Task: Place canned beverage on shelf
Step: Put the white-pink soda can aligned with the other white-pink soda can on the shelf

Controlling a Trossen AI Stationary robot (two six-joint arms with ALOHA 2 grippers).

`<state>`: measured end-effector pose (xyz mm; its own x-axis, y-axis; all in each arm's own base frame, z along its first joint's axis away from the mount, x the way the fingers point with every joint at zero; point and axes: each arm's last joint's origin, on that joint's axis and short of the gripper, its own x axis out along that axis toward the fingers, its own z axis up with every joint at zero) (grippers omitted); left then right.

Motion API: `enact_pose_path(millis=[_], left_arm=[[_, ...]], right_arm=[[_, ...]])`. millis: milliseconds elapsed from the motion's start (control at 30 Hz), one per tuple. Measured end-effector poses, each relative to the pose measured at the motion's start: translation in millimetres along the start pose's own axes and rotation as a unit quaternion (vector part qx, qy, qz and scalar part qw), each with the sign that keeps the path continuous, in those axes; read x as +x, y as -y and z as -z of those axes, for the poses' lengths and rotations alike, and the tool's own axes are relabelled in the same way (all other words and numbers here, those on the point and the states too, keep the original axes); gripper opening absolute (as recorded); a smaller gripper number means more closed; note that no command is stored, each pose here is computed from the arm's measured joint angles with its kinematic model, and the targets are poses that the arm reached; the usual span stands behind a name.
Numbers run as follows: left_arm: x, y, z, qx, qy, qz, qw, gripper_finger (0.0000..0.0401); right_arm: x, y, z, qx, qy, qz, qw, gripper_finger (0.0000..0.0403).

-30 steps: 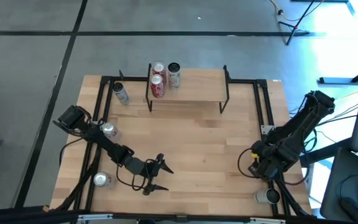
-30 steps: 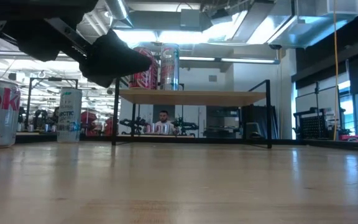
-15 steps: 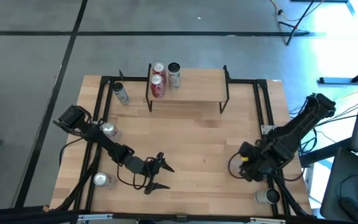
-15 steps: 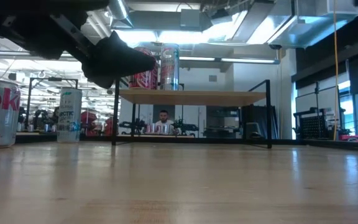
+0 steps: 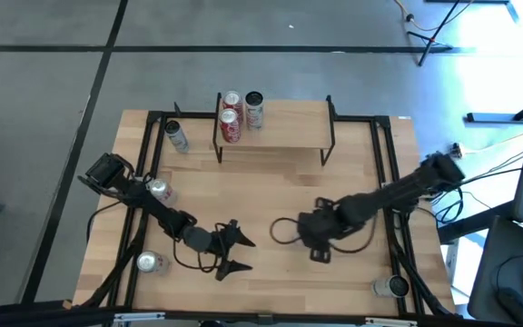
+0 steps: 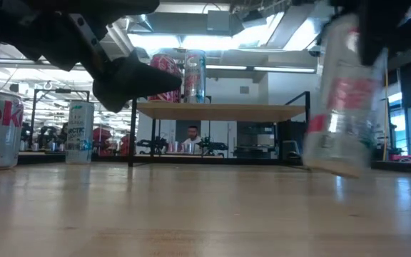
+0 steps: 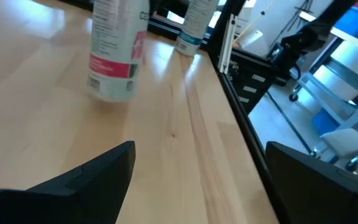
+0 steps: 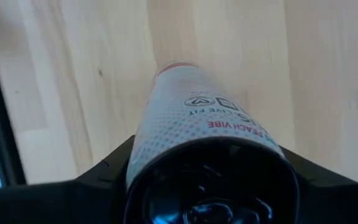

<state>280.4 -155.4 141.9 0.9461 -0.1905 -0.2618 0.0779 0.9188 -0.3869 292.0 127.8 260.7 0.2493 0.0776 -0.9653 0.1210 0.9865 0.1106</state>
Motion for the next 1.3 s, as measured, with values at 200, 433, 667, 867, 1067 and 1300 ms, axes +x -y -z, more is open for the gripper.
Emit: enact_pose_path(millis=[200,433,667,867,1067,1300], left_arm=[[-1.3,2.9,2.0,0.002,0.002,-0.006,1.000,0.0354],[-2.3,5.5,3.4,0.011,0.001,-0.004,1.000,0.0354],[-2.3,5.5,3.4,0.023,0.001,-0.005,1.000,0.0354],[-2.1,4.8,3.0,0.025,0.002,-0.006,1.000,0.0354],[-1.9,4.2,2.7,0.025,0.003,-0.007,1.000,0.0354],[-1.9,4.1,2.9,0.026,0.001,-0.008,1.000,0.0354]], right_arm=[[7.9,-4.5,-35.7,-0.047,-0.028,0.009,0.998,0.0224],[21.5,-2.0,-49.7,-0.049,-0.052,0.012,0.997,0.0224],[23.9,-3.1,-52.1,-0.050,-0.041,0.012,0.998,0.0305],[23.9,-2.7,-50.1,-0.052,-0.051,0.012,0.997,0.0375],[13.7,-4.3,-37.1,-0.030,-0.090,0.017,0.995,0.0322],[-1.0,-34.3,20.2,-0.046,0.068,0.151,0.985,0.0299]])
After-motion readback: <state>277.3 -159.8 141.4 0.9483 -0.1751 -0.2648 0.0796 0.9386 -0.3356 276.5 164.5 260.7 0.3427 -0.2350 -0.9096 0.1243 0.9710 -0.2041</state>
